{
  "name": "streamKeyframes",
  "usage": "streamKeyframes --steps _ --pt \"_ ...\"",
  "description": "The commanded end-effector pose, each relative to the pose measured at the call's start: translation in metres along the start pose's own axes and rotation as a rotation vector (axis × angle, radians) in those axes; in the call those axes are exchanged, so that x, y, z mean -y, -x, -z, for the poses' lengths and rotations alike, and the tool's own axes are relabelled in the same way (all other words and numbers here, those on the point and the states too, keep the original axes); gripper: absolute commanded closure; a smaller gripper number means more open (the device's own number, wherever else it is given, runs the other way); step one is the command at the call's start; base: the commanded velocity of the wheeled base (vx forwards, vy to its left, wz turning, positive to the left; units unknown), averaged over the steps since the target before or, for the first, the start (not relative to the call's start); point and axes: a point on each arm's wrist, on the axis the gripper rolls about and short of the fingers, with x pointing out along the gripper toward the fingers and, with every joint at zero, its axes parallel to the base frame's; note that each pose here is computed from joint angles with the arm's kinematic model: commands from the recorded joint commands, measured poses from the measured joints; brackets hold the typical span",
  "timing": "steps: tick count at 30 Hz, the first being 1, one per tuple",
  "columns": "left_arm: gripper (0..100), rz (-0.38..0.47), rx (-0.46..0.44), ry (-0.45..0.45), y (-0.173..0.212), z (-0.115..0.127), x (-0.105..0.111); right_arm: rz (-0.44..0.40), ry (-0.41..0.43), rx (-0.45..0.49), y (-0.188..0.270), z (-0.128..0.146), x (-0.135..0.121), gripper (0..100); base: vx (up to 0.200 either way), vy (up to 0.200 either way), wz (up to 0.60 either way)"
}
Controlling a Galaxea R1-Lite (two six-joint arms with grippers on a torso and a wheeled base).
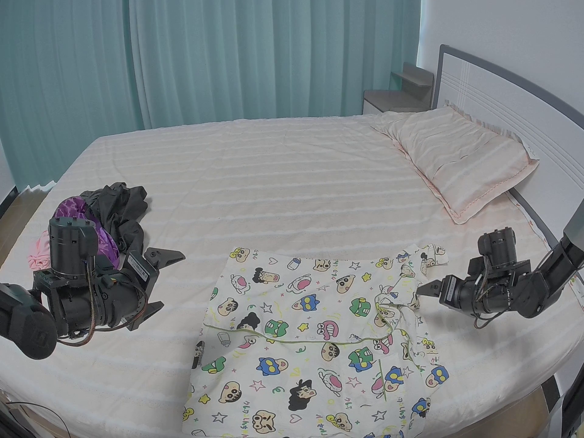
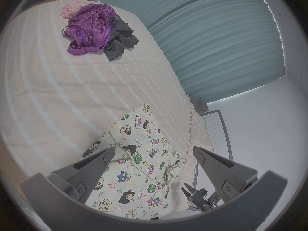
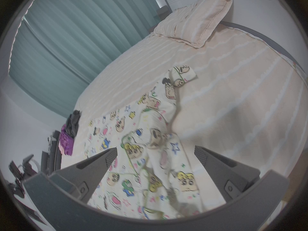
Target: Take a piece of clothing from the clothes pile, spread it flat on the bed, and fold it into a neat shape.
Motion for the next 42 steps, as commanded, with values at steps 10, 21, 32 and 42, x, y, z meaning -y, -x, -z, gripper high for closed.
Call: streamKeyframes --steps 10,21,32,42 --pt "0 -0.005 -0.003 0.001 0.000 0.001 -0.001 0.094 0.113 -0.097 0.008 0.018 0.050 0 0.000 0.000 0.00" --pt "0 -0.004 -0.002 0.001 0.000 0.001 -0.001 0.141 0.240 -0.191 -0.016 0.034 0.057 0 0.000 0.000 0.00" --pt "0 -0.007 -0.004 0.002 0.000 0.001 -0.002 0.160 0.369 -0.183 -0.051 0.037 0.030 0 0.000 0.000 0.00" --pt "0 -0.008 -0.004 0.000 0.000 0.001 -0.002 0.156 0.414 -0.191 -0.068 0.044 0.017 0 0.000 0.000 0.00"
